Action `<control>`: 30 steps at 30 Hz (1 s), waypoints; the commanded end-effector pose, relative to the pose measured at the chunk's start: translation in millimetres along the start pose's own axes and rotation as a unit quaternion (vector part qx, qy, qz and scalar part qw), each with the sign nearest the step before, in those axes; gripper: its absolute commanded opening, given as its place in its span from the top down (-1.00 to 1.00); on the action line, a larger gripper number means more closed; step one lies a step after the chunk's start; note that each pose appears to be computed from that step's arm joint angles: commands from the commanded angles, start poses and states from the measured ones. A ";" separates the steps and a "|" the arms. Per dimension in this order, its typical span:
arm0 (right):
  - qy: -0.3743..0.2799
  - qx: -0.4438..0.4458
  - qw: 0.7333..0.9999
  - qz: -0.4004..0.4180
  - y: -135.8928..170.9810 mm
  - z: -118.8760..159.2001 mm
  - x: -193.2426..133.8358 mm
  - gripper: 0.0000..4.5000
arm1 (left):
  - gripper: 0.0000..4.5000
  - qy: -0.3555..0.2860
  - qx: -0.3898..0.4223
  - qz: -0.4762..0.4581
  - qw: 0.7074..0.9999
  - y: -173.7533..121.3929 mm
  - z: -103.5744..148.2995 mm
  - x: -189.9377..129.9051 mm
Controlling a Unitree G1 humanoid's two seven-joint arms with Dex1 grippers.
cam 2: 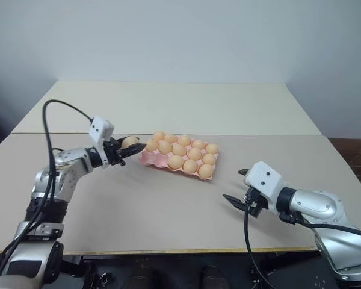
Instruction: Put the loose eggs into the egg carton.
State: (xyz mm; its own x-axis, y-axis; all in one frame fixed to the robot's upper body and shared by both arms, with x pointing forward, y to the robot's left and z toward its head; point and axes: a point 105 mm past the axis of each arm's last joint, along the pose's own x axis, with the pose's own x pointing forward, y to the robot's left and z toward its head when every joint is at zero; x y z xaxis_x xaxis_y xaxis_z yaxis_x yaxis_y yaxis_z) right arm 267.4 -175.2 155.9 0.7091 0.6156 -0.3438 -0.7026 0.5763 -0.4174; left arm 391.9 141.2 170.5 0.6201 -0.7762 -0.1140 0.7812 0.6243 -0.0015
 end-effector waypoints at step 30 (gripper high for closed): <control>0.000 -0.005 0.999 -0.039 1.3 2.5 -9.4 -1.00 | -0.99 -0.020 0.069 -0.002 0.997 17.5 27.7 -22.7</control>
State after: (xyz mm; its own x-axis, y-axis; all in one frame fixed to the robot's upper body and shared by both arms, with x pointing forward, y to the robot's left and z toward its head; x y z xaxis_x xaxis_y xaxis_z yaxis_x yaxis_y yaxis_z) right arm 260.0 -180.8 150.4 0.7592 0.5588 -0.3337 -0.6507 0.6378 -0.4122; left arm 398.6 154.4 185.7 0.5979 -0.7943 -0.1075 0.8014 0.5894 0.1019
